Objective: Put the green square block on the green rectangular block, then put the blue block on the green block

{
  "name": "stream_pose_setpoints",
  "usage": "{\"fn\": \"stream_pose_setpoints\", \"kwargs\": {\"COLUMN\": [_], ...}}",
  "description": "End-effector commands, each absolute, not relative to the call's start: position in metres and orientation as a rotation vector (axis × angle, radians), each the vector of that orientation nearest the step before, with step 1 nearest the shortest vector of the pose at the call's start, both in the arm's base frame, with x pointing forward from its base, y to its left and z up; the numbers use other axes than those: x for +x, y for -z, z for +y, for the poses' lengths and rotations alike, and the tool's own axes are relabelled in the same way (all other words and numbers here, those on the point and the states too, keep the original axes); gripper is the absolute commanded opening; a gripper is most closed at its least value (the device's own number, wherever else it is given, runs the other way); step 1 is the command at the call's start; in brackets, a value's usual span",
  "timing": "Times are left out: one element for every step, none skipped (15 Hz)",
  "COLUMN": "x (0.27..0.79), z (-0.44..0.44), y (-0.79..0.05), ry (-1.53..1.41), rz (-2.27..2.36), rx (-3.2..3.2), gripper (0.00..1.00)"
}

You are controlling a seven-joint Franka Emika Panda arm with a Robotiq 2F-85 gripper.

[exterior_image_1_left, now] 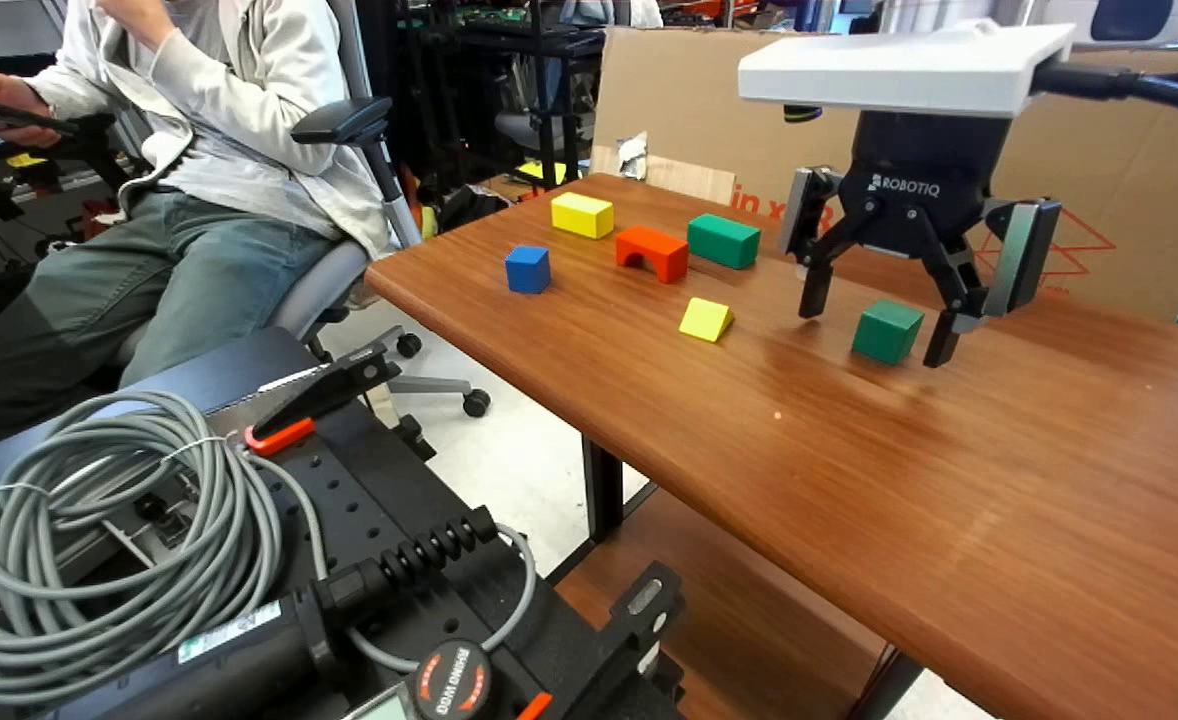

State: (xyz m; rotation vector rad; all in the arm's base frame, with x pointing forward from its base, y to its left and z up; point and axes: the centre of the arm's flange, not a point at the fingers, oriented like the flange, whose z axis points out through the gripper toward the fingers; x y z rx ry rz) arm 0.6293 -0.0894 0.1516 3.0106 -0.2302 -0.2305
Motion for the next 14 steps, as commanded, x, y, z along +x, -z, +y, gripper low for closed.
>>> {"fn": "stream_pose_setpoints", "kwargs": {"x": [0.648, 0.649, 0.649, 0.65, 0.651, 0.652, 0.652, 0.653, 0.654, 0.654, 0.654, 0.656, 0.659, 0.664], "z": [-0.088, -0.086, -0.085, -0.084, -0.083, -0.081, -0.079, -0.074, -0.07, -0.063, -0.057, -0.051, -0.044, -0.035], "y": [-0.15, -0.155, -0.161, -0.167, -0.173, -0.178, -0.185, -0.193, -0.2, -0.21, -0.221, -0.23, -0.24, -0.246], "ry": [0.23, 0.22, 0.211, 0.223, 0.24, 0.257, 0.276, 0.297, 0.32, 0.339, 0.346, 0.346, 0.339, 0.332], "rz": [-0.243, -0.239, -0.238, -0.259, -0.278, -0.299, -0.312, -0.342, -0.369, -0.38, -0.386, -0.391, -0.396, -0.391], "rx": [3.023, 3.035, 3.043, 3.055, 3.067, 3.077, 3.089, 3.095, 3.108, 3.118, 3.133, 3.142, 3.145, 3.142], "gripper": [0.65, 0.58, 0.49, 0.42, 0.33, 0.27, 0.2, 0.12, 0.08, 0.08, 0.08, 0.08, 0.08, 0.08]}}
